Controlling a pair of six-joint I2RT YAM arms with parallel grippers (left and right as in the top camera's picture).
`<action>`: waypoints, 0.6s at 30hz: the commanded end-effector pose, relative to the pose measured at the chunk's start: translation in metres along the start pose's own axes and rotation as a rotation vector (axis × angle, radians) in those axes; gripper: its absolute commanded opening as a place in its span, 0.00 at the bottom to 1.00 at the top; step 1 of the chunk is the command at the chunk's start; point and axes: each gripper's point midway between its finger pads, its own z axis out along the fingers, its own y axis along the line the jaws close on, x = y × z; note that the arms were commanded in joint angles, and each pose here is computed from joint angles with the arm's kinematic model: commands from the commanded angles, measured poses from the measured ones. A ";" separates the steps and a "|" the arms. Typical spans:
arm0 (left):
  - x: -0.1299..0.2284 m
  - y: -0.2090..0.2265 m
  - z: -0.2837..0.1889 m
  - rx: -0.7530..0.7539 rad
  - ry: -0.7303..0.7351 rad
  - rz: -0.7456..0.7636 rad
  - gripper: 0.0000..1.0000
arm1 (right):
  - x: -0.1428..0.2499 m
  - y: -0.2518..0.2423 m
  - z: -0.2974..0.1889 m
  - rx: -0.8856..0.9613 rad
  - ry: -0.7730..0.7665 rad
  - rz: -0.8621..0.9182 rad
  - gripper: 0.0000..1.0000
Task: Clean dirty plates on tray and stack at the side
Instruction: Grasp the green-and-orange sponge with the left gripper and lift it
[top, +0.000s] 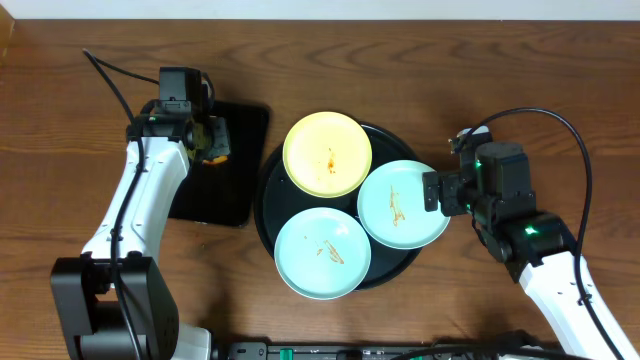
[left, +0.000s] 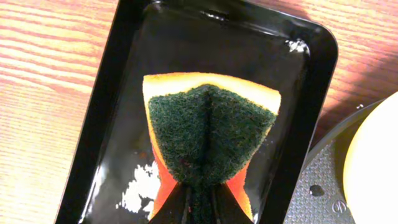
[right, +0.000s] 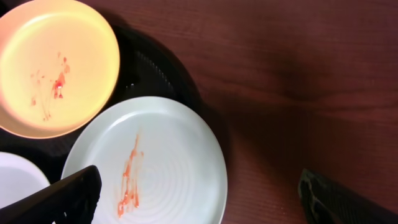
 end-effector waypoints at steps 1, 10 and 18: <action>-0.009 0.000 -0.005 0.000 -0.027 0.004 0.07 | -0.009 0.000 -0.003 0.009 -0.023 -0.011 0.99; -0.023 -0.002 -0.006 0.008 -0.085 0.002 0.07 | -0.009 0.000 -0.003 0.009 -0.024 -0.011 0.99; -0.046 -0.004 -0.013 0.019 -0.184 -0.001 0.07 | -0.009 0.000 -0.003 0.009 -0.024 -0.011 0.99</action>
